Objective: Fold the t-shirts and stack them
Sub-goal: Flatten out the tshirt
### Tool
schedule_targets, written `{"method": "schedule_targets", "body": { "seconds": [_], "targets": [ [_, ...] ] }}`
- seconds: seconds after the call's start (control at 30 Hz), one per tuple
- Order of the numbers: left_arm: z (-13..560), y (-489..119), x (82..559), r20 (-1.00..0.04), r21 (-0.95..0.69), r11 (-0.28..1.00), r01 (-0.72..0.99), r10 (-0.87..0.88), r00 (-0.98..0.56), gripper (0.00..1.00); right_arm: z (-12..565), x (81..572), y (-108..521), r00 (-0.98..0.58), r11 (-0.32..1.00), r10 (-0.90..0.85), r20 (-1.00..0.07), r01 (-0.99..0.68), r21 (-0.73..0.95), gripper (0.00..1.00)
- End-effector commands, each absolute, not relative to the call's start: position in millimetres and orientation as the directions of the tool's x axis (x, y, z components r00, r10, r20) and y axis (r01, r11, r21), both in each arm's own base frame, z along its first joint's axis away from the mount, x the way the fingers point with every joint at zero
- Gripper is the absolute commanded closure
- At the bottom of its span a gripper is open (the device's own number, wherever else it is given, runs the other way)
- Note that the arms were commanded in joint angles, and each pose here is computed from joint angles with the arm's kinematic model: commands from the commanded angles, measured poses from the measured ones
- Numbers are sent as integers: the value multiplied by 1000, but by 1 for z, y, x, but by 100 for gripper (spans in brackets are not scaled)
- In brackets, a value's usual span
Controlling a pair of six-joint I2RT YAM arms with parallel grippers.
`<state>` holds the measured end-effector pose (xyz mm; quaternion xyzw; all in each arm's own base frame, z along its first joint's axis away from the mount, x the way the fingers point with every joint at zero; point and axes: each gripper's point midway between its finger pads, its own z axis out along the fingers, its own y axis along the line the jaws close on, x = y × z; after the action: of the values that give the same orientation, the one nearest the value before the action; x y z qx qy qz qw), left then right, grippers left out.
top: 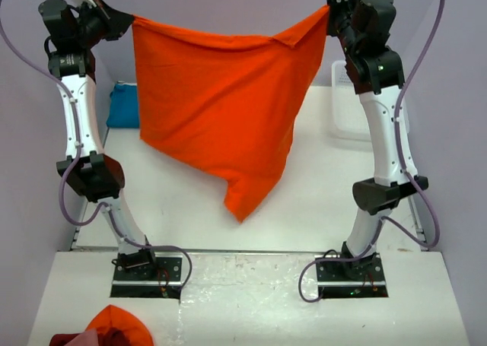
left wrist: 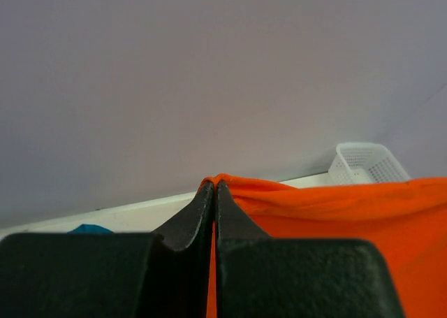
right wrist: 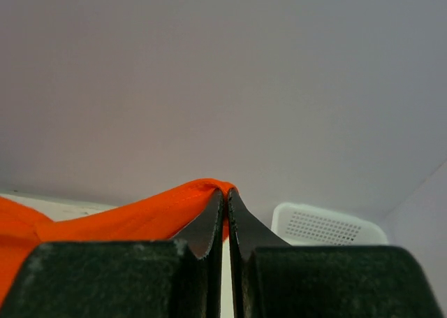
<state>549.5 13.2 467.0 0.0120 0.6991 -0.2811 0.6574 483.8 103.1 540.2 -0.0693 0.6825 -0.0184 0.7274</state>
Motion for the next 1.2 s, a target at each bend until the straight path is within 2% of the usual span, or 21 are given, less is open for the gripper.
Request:
{"method": "schedule_targets", "body": {
  "seconds": [0.0, 0.2, 0.23, 0.33, 0.37, 0.43, 0.63, 0.73, 0.8, 0.97, 1.17],
  "targets": [
    [564, 10, 526, -935, -210, 847, 488, -319, 152, 100, 643, 439, 83, 361, 996, -67, -930, -27, -82, 100],
    [566, 1, 498, -934, -241, 839, 489, -337, 117, 100, 660, 395, 79, 378, 996, -51, -924, -44, -73, 100],
    [584, -4, 475, -936, -204, 847, 490, -315, 154, 100, 666, 378, 76, 385, 996, -56, -921, -38, -76, 100],
    [580, -8, 449, -947, -197, 863, 464, -290, 136, 100, 664, 351, 81, 364, 995, -64, -929, -46, -87, 100],
    [592, -15, 421, -949, -179, 870, 460, -275, 151, 100, 664, 329, 85, 366, 994, -55, -929, -69, -86, 100],
    [594, -17, 399, -956, -164, 884, 437, -252, 152, 100, 667, 305, 82, 372, 995, -42, -927, -70, -73, 100],
    [625, -45, 287, -948, -90, 893, 441, -213, 236, 100, 671, 216, 75, 363, 986, 72, -929, -165, 12, 100],
    [628, -54, 264, -949, -90, 884, 459, -216, 230, 100, 668, 198, 69, 360, 981, 95, -928, -191, 26, 100],
    [633, -57, 259, -946, -87, 878, 471, -221, 237, 100, 663, 197, 62, 350, 989, 72, -934, -146, 22, 100],
    [634, -49, 283, -946, -105, 882, 459, -231, 227, 100, 674, 201, 71, 382, 990, 38, -923, -137, -15, 100],
    [613, -26, 361, -952, -151, 889, 433, -250, 180, 100, 704, 240, 92, 464, 997, -39, -885, -46, -68, 100]
  ]
}}
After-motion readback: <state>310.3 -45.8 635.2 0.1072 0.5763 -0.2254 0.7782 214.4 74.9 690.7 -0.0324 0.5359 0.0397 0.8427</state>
